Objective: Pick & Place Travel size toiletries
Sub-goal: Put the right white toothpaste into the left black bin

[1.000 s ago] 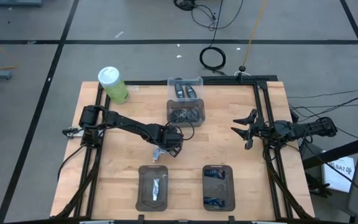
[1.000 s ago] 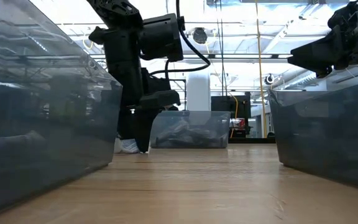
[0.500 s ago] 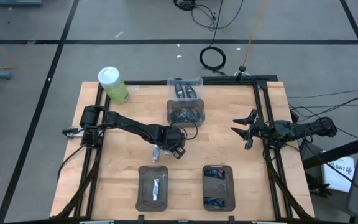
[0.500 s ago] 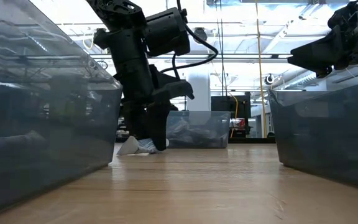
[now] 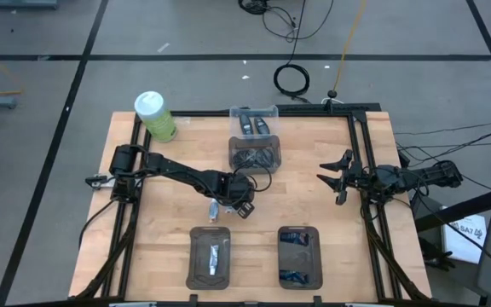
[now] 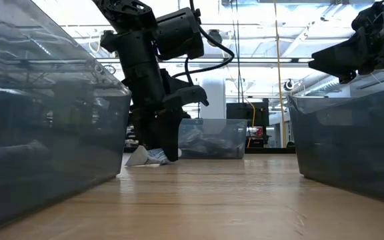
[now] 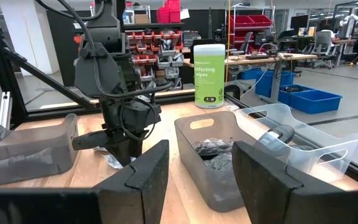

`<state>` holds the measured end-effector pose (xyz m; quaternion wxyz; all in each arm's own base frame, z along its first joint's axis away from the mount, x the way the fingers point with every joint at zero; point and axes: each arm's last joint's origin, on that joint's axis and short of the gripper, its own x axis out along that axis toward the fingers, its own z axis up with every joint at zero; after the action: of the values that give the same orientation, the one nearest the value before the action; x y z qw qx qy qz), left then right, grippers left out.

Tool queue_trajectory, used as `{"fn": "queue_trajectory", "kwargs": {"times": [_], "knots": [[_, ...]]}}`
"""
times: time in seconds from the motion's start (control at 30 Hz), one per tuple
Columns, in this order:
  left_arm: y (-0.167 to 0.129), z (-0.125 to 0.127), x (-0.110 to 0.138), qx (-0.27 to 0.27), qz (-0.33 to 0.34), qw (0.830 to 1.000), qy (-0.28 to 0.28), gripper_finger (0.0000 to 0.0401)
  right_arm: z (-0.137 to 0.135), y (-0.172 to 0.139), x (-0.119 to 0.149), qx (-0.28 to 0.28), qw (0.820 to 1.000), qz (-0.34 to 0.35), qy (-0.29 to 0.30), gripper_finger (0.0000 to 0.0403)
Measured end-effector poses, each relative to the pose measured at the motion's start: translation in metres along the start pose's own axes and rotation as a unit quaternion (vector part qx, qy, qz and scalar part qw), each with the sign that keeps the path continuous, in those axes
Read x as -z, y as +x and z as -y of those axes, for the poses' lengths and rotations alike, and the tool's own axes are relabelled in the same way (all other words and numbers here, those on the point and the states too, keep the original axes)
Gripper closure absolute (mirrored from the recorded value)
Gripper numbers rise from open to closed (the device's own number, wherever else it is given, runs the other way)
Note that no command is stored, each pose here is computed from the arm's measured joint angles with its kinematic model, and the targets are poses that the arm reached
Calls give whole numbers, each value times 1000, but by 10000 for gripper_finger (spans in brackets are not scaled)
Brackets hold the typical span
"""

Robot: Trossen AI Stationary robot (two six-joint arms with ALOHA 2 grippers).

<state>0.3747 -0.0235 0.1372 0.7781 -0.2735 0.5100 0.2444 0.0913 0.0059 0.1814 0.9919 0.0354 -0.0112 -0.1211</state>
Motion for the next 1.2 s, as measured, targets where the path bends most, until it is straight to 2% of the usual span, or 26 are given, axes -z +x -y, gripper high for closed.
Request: {"fn": "queue_trajectory", "kwargs": {"times": [0.3,0.47,0.7,1.0,1.2], "knots": [[0,0,0,0,0,1000,4,322,0,0,0,0,1000,0,0,238],[0,1,0,11,-10,999,38,315,0,0,0,0,1000,0,0,238],[-4,1,-1,7,4,999,49,314,0,0,0,0,1000,0,0,238],[-33,3,-7,32,30,997,57,313,0,0,0,0,1000,-1,0,238],[-66,5,-8,59,56,995,65,313,0,0,1,-1,1000,-3,-1,238]]}}
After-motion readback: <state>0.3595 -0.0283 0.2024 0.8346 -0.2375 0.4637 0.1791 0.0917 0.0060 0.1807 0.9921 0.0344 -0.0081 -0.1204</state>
